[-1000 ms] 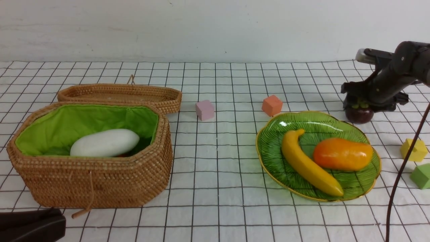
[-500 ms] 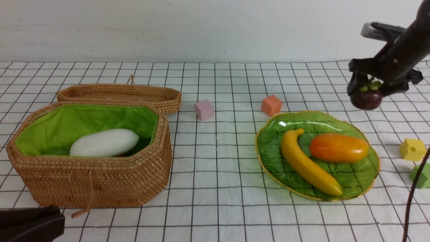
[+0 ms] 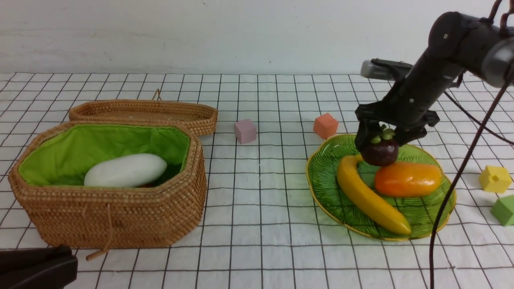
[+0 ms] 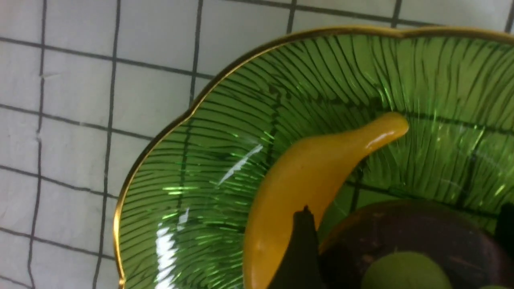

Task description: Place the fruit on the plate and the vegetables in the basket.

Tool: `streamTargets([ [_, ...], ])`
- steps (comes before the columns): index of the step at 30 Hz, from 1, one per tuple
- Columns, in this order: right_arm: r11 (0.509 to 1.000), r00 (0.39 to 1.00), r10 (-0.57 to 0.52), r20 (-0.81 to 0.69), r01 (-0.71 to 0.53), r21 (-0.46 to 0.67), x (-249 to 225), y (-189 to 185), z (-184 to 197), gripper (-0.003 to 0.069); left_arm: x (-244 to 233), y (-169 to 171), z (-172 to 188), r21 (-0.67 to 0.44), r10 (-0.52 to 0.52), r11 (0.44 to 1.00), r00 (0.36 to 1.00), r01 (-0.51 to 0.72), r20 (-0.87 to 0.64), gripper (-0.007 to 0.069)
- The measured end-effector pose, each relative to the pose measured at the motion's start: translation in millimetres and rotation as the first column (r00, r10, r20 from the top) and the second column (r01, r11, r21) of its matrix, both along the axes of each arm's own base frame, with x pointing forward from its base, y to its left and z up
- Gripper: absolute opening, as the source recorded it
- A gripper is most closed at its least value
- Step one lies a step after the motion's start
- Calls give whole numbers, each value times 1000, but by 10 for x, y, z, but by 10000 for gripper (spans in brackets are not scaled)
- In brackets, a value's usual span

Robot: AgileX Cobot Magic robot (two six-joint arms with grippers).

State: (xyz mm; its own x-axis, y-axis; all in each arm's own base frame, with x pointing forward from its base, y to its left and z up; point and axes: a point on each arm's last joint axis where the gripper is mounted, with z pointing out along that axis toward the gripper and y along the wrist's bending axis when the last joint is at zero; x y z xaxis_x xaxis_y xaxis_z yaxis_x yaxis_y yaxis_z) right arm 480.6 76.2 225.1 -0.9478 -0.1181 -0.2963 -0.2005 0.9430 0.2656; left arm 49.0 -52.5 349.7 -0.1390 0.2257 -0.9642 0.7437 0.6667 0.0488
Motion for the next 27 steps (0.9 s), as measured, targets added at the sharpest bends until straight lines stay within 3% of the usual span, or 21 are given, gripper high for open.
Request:
streamTargets([
  [7, 998, 999, -39, 25, 40, -47, -21, -55, 117, 679, 2, 1, 0, 3, 1, 1000, 1000, -1, 3, 28],
  [13, 994, 994, -61, 89, 69, -82, -240, -123, 667, 638, 4, 4, 0, 7, 4, 1000, 1000, -4, 8, 29],
  [14, 992, 987, -76, 141, 89, -87, -369, -154, 933, 587, 0, 8, 3, -3, 6, 1000, 1000, -6, 3, 18],
  [15, 992, 987, -77, 142, 90, -89, -388, -158, 950, 581, -1, 10, 4, -5, 7, 1000, 1000, -7, 2, 18],
  [19, 992, 976, -91, 198, 105, -64, -1011, -217, 1464, 372, -101, 122, -106, -99, 16, 995, 1000, -14, 19, -13],
  [20, 993, 973, -91, 211, 105, -58, -1078, -221, 1528, 362, -115, 137, -130, -110, 17, 994, 1000, -15, 18, -13],
  [21, 994, 974, -91, 209, 103, -47, -1301, -235, 1595, 290, -147, 174, -186, -146, 19, 989, 999, -15, 30, -13],
  [24, 994, 979, -91, 180, 99, -37, -1744, -267, 1602, 180, -215, 250, -364, -230, 25, 973, 998, -9, 64, -13],
  [25, 995, 980, -91, 179, 98, -35, -2111, -304, 1621, 124, -237, 271, -437, -283, 26, 959, 994, 5, 105, -13],
  [27, 994, 981, -94, 170, 101, -35, -2354, -329, 1579, 90, -249, 279, -501, -320, 27, 947, 990, 18, 136, -13],
])
